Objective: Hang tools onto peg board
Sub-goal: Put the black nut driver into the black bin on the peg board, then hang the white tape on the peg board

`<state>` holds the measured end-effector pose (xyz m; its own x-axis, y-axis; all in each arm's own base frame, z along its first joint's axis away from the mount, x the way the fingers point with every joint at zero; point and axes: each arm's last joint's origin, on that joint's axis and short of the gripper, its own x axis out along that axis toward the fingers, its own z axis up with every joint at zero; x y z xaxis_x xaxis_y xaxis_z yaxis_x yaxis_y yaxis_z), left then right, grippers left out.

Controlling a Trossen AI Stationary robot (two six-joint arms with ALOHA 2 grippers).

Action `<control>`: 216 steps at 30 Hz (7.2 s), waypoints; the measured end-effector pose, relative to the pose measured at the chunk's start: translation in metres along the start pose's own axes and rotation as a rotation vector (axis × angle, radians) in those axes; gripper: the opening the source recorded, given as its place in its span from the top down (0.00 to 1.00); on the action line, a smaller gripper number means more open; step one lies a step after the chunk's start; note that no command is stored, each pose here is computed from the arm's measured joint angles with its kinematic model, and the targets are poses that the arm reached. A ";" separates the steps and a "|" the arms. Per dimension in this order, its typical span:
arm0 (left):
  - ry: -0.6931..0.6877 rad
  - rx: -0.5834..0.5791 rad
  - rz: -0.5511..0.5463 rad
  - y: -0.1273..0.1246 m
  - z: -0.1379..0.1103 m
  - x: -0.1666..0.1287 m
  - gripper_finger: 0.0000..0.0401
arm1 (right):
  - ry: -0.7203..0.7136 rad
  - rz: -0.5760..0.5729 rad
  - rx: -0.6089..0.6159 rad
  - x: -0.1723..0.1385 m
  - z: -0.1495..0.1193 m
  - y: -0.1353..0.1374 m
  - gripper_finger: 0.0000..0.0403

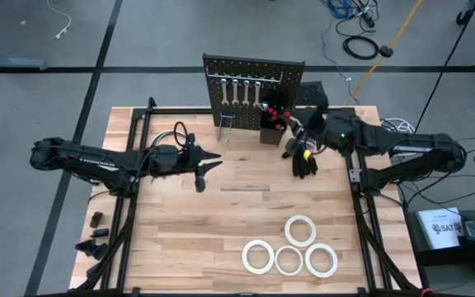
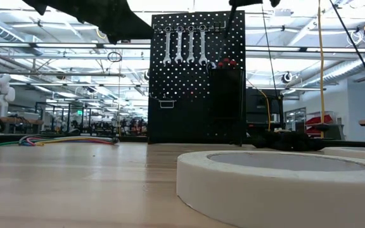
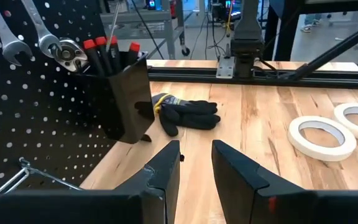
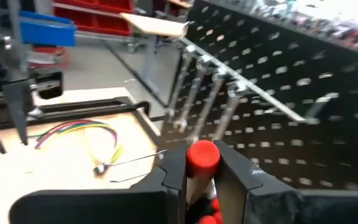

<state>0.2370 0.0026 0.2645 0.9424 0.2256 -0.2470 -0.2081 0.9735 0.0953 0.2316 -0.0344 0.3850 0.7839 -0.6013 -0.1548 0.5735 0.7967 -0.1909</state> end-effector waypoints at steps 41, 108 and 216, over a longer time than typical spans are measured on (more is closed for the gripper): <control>-0.008 -0.041 -0.264 -0.020 0.001 -0.004 0.76 | 0.089 0.374 0.219 0.014 -0.006 0.001 0.41; 0.031 0.026 -0.707 -0.153 -0.056 0.016 0.76 | 1.527 0.115 0.277 -0.156 -0.199 0.206 0.47; 0.261 -0.069 -0.397 -0.078 -0.011 0.048 0.84 | 0.580 0.429 -0.145 0.002 -0.049 0.165 0.33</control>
<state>0.2957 -0.0619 0.2342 0.8570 -0.1705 -0.4863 0.1294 0.9847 -0.1172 0.3163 0.0927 0.3053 0.6569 -0.2062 -0.7252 0.1758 0.9773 -0.1187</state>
